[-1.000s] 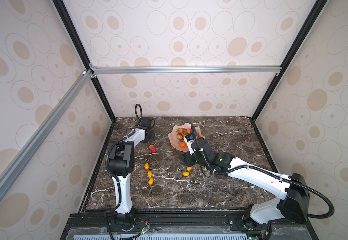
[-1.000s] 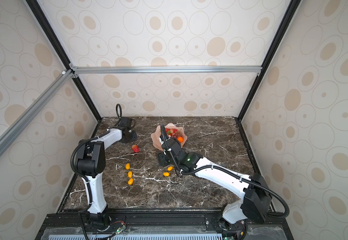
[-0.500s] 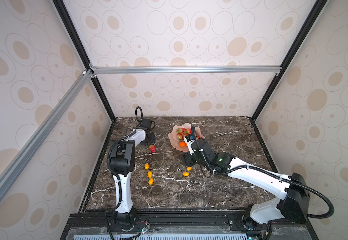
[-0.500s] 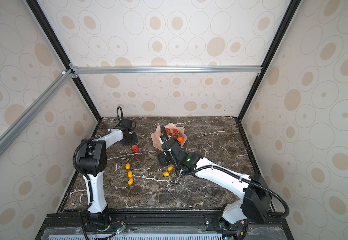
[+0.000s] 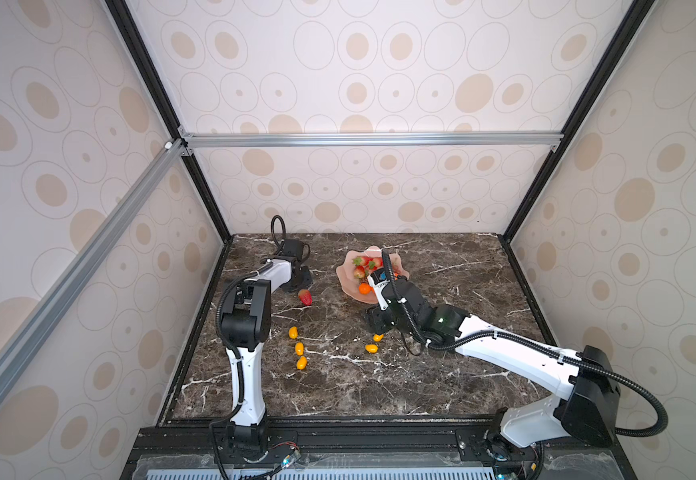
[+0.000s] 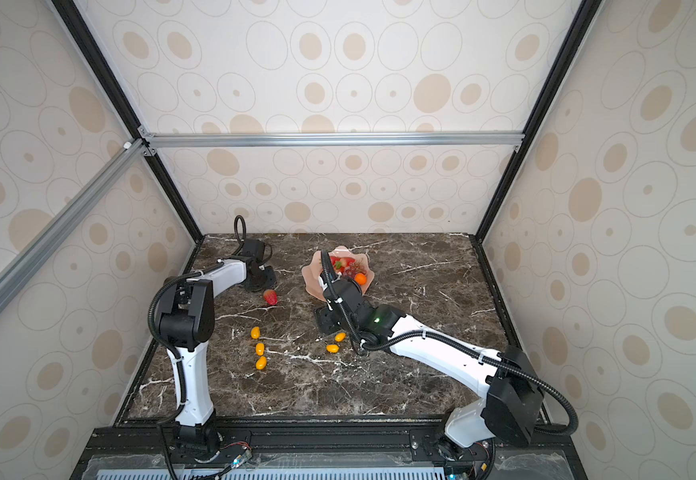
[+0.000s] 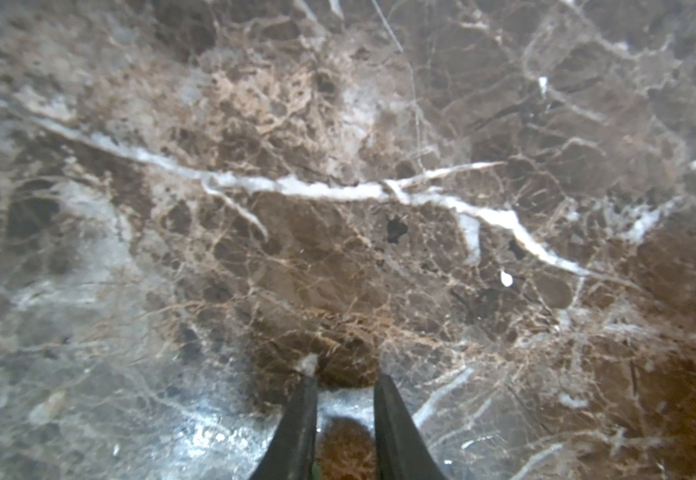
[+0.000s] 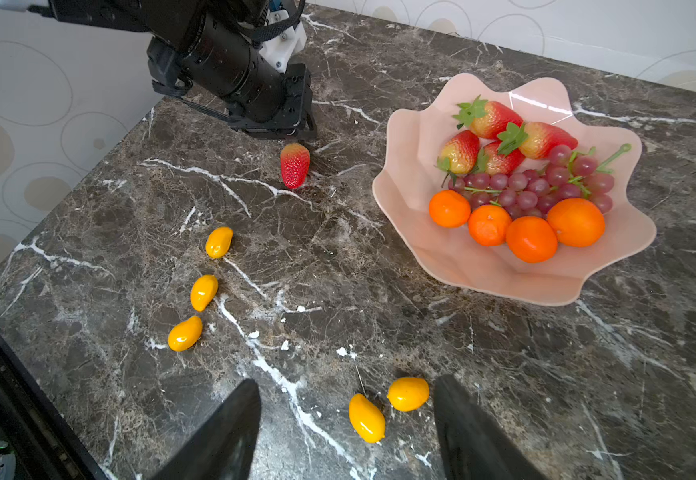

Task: Place and organize the fake fruits in the fruit bowl
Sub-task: 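Lower the left gripper onto the loose red strawberry and close it, then lift the strawberry toward the bowl with the left gripper while the right draws back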

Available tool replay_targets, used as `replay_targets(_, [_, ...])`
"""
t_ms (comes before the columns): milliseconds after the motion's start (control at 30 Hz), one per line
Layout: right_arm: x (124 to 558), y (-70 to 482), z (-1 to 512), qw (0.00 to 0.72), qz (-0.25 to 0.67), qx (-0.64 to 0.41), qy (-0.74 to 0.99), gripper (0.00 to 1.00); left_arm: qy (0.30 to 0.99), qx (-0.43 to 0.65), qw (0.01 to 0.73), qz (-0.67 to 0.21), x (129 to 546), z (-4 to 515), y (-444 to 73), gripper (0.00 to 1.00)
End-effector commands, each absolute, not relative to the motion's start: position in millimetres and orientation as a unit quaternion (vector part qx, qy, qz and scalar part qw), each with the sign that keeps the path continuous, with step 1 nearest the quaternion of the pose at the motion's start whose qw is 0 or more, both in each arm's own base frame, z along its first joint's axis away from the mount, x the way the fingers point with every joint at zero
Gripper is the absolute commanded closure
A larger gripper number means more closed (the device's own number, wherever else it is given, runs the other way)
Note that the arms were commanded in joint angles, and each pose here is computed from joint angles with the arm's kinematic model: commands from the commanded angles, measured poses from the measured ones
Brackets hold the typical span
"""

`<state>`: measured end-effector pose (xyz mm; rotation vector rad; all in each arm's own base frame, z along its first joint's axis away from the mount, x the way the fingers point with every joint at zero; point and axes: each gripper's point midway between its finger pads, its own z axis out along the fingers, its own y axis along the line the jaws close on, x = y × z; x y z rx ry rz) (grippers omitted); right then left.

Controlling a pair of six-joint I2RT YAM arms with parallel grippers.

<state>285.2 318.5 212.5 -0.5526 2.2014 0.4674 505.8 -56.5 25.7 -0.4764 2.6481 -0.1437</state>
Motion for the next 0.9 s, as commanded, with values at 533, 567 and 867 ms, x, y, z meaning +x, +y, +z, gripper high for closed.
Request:
replay_targets(533, [282.9, 327.1, 211.5, 0.397, 0.202, -0.217, 0.868, 0.31, 0.96, -0.176, 0.208, -0.059, 495.6, 23.2, -58.8, 0.95])
replay_targets(567, [283.2, 327.3, 211.9, 0.398, 0.202, -0.218, 0.868, 0.32, 0.96, -0.176, 0.208, -0.06, 495.3, 23.2, -58.6, 0.96])
replay_targets(867, [290.5, 309.3, 213.9, 0.418, 0.172, -0.188, 0.872, 0.3, 0.955, -0.159, 0.242, -0.067, 503.1, 59.9, -62.8, 1.0])
